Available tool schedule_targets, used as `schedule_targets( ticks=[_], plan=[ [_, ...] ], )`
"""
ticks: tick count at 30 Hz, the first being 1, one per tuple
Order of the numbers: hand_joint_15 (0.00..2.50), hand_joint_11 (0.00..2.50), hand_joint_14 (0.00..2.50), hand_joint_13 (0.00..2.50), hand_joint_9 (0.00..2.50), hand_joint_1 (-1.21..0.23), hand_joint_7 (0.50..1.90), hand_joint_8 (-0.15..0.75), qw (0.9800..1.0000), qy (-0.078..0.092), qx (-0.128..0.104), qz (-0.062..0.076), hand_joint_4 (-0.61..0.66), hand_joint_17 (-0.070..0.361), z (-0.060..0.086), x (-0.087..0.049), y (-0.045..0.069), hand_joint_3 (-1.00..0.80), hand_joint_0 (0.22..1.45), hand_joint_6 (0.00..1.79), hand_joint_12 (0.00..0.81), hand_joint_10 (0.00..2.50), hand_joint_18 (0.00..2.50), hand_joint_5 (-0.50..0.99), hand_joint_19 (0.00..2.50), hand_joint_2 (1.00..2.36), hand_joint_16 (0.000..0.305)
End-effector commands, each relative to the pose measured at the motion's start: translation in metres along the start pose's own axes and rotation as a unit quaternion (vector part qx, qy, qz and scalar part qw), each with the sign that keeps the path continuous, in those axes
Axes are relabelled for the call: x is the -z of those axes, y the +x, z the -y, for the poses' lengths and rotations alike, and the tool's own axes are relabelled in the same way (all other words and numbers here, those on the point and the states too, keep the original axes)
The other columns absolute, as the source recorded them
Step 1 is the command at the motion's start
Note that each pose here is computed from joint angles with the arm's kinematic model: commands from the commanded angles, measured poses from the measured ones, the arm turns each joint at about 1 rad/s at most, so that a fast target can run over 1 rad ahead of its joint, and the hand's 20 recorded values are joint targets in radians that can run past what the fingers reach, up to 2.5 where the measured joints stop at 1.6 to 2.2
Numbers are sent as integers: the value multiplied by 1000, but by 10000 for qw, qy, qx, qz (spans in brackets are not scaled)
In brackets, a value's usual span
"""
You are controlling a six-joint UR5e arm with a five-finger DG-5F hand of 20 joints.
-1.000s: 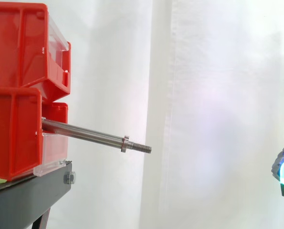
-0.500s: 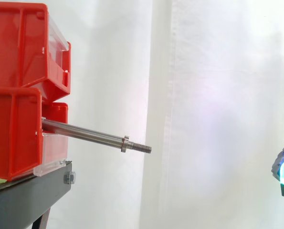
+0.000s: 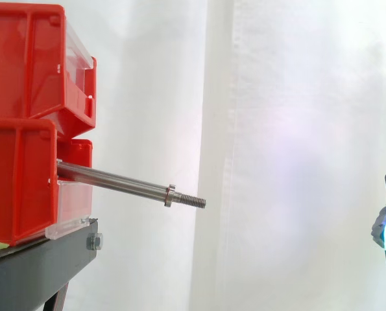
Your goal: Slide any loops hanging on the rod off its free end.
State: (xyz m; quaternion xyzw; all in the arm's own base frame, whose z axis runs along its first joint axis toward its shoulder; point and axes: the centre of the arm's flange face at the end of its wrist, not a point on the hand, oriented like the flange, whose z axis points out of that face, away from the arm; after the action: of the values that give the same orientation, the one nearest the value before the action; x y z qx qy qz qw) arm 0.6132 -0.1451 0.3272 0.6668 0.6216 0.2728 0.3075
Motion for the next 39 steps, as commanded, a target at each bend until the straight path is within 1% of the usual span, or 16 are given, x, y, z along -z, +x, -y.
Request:
schedule_targets(
  ticks=[1, 3, 4, 5, 6, 7, 10, 13, 17, 19, 22, 24, 29, 31, 35, 39],
  plan=[
    [190, 293, 6, 686, 916, -744, 911, 321, 10000, 17, 0, 2, 80, 133, 0, 0, 0, -120, 602, 917, 401, 9, 778, -130, 421, 1004, 59],
    [186, 298, 6, 669, 894, -760, 891, 322, 10000, 17, 0, 2, 86, 131, 0, 0, 0, -138, 609, 922, 396, 11, 764, -138, 428, 1004, 58],
    [188, 306, 6, 654, 873, -762, 871, 309, 10000, 24, 0, 2, 111, 125, 1, 0, 0, -205, 624, 924, 389, 10, 739, -148, 429, 1005, 56],
    [192, 309, 6, 652, 869, -762, 872, 307, 10000, 17, 0, 2, 112, 124, 0, 0, 0, -220, 626, 925, 386, 10, 735, -149, 432, 1005, 55],
    [207, 329, 8, 619, 844, -771, 906, 270, 10000, 9, -1, 9, 99, 105, 0, 0, 0, -301, 619, 922, 345, 11, 664, -156, 470, 1011, 47],
    [201, 328, 8, 628, 863, -755, 911, 272, 10000, 16, 0, 10, 96, 103, 0, 0, 0, -366, 617, 919, 342, 11, 665, -150, 479, 1009, 46],
    [197, 322, 7, 647, 920, -677, 966, 270, 10000, 9, -1, 2, 84, 102, 0, 0, 0, -441, 602, 906, 331, 11, 684, -129, 474, 1005, 45],
    [201, 338, 7, 670, 970, -585, 986, 271, 10000, 9, -1, -6, 73, 101, 0, 0, 0, -440, 595, 903, 332, 12, 699, -122, 475, 1005, 45],
    [208, 340, 8, 670, 968, -577, 977, 271, 10000, 9, -1, -6, 49, 101, 0, 0, 0, -365, 599, 907, 331, 12, 701, -121, 475, 1010, 45],
    [210, 339, 8, 669, 954, -617, 970, 280, 10000, 17, -5, 0, 52, 104, 0, 0, -1, -266, 596, 907, 340, 11, 704, -124, 469, 1014, 46],
    [200, 319, 8, 686, 935, -707, 924, 310, 10000, 17, -3, 6, 77, 121, 1, 1, -2, -176, 604, 912, 377, 12, 752, -131, 430, 1010, 54],
    [197, 323, 6, 671, 913, -744, 900, 303, 10000, 9, -3, 6, 68, 121, 0, 0, -2, -156, 609, 918, 376, 12, 743, -140, 432, 1010, 54],
    [203, 347, 7, 626, 847, -789, 864, 285, 10000, 10, -1, 11, 75, 113, 0, 1, -3, -216, 622, 924, 362, 12, 686, -163, 447, 1011, 50],
    [202, 349, 8, 597, 792, -846, 860, 260, 10000, 10, -1, 11, 88, 105, 1, 1, -3, -255, 625, 919, 346, 12, 648, -186, 449, 1013, 47],
    [196, 344, 7, 593, 765, -869, 841, 254, 9999, -98, -5, 22, 114, 106, -11, 6, -4, -292, 636, 917, 349, 14, 645, -191, 441, 1012, 47],
    [192, 346, 7, 590, 760, -878, 826, 255, 10000, 2, 9, 40, 109, 106, -20, 15, -5, -329, 644, 915, 347, 12, 646, -192, 433, 1011, 47]
  ],
)
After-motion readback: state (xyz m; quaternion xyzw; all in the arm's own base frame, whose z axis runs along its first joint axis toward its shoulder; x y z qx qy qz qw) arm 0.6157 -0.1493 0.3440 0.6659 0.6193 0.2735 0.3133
